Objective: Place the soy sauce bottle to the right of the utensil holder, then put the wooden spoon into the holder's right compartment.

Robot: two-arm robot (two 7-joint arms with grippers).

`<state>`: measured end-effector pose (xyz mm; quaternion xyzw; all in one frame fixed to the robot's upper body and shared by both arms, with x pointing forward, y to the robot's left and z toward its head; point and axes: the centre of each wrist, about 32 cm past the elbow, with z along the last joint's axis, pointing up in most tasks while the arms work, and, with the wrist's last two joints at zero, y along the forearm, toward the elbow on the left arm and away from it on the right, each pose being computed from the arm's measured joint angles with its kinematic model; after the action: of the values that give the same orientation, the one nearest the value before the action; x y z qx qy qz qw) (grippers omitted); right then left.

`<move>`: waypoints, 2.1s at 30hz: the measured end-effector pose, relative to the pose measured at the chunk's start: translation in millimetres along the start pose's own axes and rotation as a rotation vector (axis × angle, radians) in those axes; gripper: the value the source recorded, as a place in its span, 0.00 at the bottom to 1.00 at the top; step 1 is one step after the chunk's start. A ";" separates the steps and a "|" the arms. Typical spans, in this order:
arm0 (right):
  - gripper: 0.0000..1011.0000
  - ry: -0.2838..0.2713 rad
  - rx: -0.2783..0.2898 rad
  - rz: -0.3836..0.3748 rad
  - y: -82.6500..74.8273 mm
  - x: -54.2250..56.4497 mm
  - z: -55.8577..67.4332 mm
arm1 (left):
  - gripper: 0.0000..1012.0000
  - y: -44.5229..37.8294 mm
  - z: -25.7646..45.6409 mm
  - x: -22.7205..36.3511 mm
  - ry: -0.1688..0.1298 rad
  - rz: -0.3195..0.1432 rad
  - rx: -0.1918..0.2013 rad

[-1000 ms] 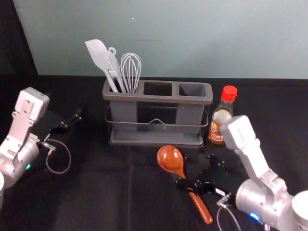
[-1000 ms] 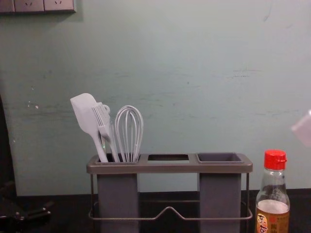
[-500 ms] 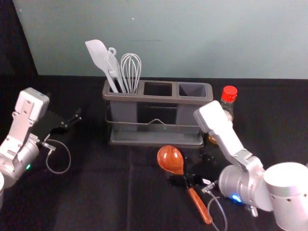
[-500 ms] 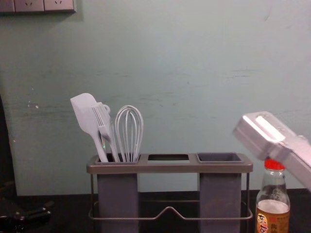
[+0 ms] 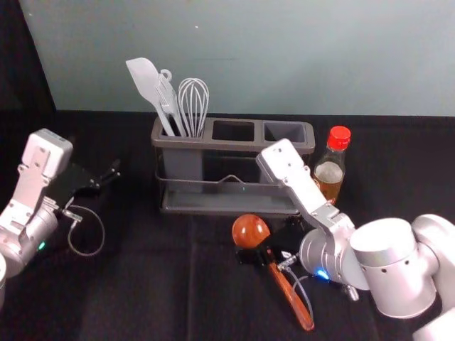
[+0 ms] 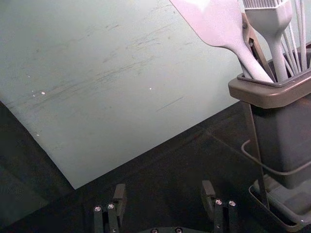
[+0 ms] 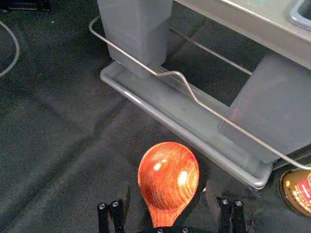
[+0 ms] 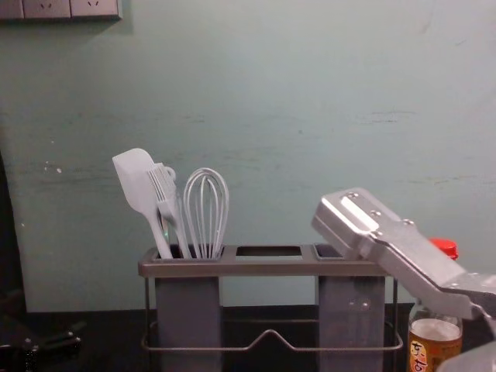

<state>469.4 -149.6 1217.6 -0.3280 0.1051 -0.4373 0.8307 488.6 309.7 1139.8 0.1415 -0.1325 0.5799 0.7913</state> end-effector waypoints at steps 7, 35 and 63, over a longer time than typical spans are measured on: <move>0.99 0.001 -0.013 0.005 8.8 1.3 3.0 | 0.99 0.0 0.0 0.0 0.000 0.000 0.000; 0.99 0.041 -0.010 0.034 26.4 5.8 2.7 | 0.99 0.0 0.0 0.0 0.000 0.000 0.000; 0.83 0.023 0.023 0.043 9.7 8.0 7.0 | 0.99 0.0 0.0 0.0 0.000 0.000 0.000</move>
<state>483.7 -148.9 1217.8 -0.3110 0.1168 -0.4245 0.8423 488.6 309.7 1139.8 0.1415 -0.1325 0.5799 0.7913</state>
